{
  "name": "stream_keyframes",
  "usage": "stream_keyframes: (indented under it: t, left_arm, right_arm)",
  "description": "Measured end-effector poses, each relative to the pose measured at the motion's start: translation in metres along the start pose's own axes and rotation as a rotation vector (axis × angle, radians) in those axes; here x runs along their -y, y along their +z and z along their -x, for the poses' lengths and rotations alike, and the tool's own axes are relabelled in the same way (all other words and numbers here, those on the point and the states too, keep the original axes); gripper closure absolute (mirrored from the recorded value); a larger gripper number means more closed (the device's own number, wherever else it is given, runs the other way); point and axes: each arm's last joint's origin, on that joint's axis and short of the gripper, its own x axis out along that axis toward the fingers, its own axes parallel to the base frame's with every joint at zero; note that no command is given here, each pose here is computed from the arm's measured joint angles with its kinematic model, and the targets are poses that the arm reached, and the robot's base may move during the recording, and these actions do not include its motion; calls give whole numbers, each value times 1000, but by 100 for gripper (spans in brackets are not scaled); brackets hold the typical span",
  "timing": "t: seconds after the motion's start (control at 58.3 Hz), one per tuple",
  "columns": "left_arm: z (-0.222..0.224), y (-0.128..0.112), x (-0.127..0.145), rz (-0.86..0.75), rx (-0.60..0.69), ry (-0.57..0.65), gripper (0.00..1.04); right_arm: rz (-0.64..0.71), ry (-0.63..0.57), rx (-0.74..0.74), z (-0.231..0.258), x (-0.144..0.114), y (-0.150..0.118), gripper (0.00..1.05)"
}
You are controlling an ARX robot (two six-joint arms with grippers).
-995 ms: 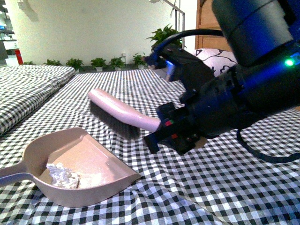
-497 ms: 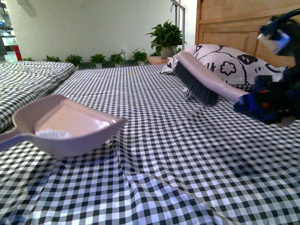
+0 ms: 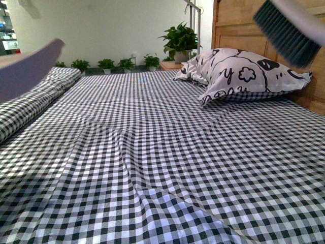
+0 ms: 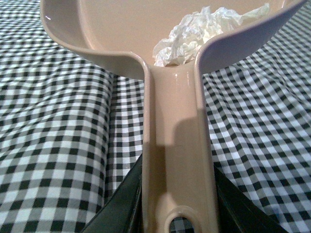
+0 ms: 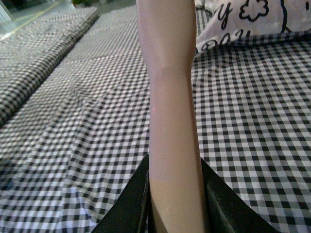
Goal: Clean up trash
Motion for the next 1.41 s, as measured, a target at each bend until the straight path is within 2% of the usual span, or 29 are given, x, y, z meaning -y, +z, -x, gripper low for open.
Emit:
stream_keyframes:
  t: [0.12,0.326,0.686,1.132,1.406]
  left_arm:
    - [25,6,8,74,36,25,78]
    - [74,11,32,116,97,-46,78]
    - [136,-15,45,110,150,-18,78]
    - [160,-30,56,102,186,-20,78]
    - [159,-32,56,109,182,-20,78]
  right_arm:
    - [-25,31,43,25,-8,8,84]
    - [-66,88,93,65,-20,14,84]
    - [-128,127,128,101,-42,3,84]
    - [-148,132,152,119,-54,-4,84]
    - [-158,45,171,119,-54,-5,84]
